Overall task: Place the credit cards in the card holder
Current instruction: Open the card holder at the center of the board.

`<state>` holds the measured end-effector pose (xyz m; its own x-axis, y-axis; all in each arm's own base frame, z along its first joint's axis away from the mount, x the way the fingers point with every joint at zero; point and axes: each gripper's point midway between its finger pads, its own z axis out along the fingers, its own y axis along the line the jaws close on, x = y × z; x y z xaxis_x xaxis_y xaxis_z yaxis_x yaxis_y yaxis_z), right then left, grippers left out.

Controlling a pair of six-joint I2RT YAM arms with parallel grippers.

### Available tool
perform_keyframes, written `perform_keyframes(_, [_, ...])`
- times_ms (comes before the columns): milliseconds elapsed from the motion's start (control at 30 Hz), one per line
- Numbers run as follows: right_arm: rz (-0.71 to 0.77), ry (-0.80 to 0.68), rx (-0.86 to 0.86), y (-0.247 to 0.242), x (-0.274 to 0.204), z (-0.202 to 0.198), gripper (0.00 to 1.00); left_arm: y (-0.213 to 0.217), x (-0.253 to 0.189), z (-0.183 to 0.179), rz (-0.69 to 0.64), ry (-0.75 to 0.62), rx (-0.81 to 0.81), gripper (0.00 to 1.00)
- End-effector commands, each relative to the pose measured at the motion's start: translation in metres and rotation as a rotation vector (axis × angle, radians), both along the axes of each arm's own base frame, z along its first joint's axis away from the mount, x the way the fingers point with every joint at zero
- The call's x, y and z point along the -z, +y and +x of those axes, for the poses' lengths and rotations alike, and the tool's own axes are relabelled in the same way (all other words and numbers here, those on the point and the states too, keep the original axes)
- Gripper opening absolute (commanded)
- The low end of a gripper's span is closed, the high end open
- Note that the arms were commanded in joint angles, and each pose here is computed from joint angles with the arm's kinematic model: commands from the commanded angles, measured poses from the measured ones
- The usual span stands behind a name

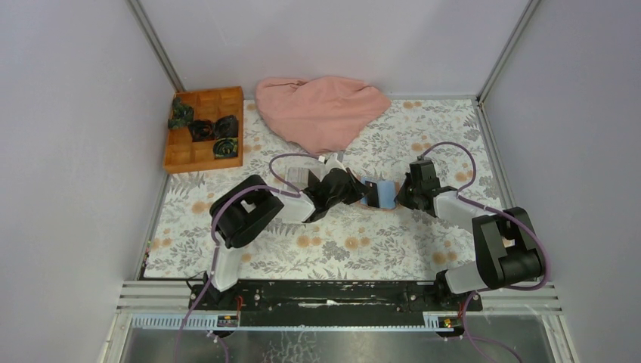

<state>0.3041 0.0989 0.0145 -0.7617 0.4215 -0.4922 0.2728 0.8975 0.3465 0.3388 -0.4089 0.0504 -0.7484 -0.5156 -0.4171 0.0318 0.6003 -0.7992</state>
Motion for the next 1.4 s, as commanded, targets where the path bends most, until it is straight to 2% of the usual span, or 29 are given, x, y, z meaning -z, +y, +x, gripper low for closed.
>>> perform_keyframes(0, [-0.046,0.024,0.027,-0.010,0.004,0.002,0.05,-0.001,-0.003,0.006,-0.068,-0.008,-0.002,0.00])
perform_keyframes(1367, [-0.071,0.061,0.008,-0.012,0.017,0.001,0.04,0.003,0.011,0.015,-0.266,0.092,-0.013,0.00])
